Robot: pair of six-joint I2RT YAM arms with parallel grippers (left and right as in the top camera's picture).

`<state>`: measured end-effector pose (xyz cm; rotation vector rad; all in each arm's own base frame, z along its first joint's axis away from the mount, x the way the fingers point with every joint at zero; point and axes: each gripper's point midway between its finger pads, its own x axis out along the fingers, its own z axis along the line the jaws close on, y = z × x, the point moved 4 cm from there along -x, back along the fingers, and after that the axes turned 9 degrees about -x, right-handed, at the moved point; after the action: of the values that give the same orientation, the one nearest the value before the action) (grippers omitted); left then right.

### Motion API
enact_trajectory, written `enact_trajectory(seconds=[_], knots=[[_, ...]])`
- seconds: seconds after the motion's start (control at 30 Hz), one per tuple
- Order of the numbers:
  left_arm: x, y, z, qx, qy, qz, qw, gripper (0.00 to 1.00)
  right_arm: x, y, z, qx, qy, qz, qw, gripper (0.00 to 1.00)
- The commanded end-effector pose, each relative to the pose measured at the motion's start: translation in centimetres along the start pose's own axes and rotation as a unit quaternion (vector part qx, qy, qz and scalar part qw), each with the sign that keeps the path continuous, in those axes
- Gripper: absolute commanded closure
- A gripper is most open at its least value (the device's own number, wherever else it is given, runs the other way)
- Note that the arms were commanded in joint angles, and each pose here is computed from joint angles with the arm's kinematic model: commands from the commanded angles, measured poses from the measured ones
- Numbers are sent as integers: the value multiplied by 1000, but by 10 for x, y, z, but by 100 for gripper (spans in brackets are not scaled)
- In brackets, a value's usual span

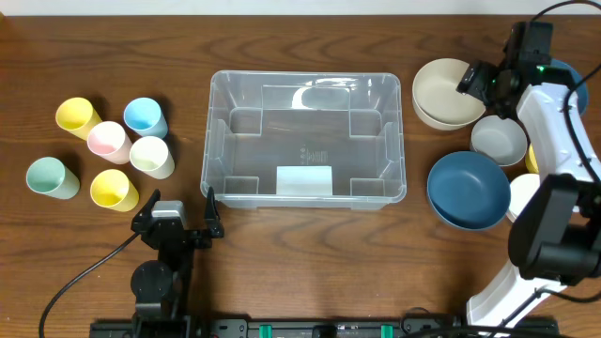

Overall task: Pack container
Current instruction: 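Reach the right gripper to the cream bowl and grip its rim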

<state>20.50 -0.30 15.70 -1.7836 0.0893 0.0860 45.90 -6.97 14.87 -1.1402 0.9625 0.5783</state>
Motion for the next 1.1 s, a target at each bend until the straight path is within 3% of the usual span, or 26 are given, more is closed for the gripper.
enact_trajectory(seconds=[0.0, 0.57, 1.07], knots=[[1, 14, 4, 7, -9, 22, 1000, 2, 16, -1, 3, 4, -5, 4, 1000, 18], [1, 14, 4, 7, -9, 22, 1000, 2, 47, 7, -3, -3, 15, 18, 1000, 30], [1, 14, 4, 7, -9, 22, 1000, 2, 55, 14, -10, -3, 34, 29, 999, 33]])
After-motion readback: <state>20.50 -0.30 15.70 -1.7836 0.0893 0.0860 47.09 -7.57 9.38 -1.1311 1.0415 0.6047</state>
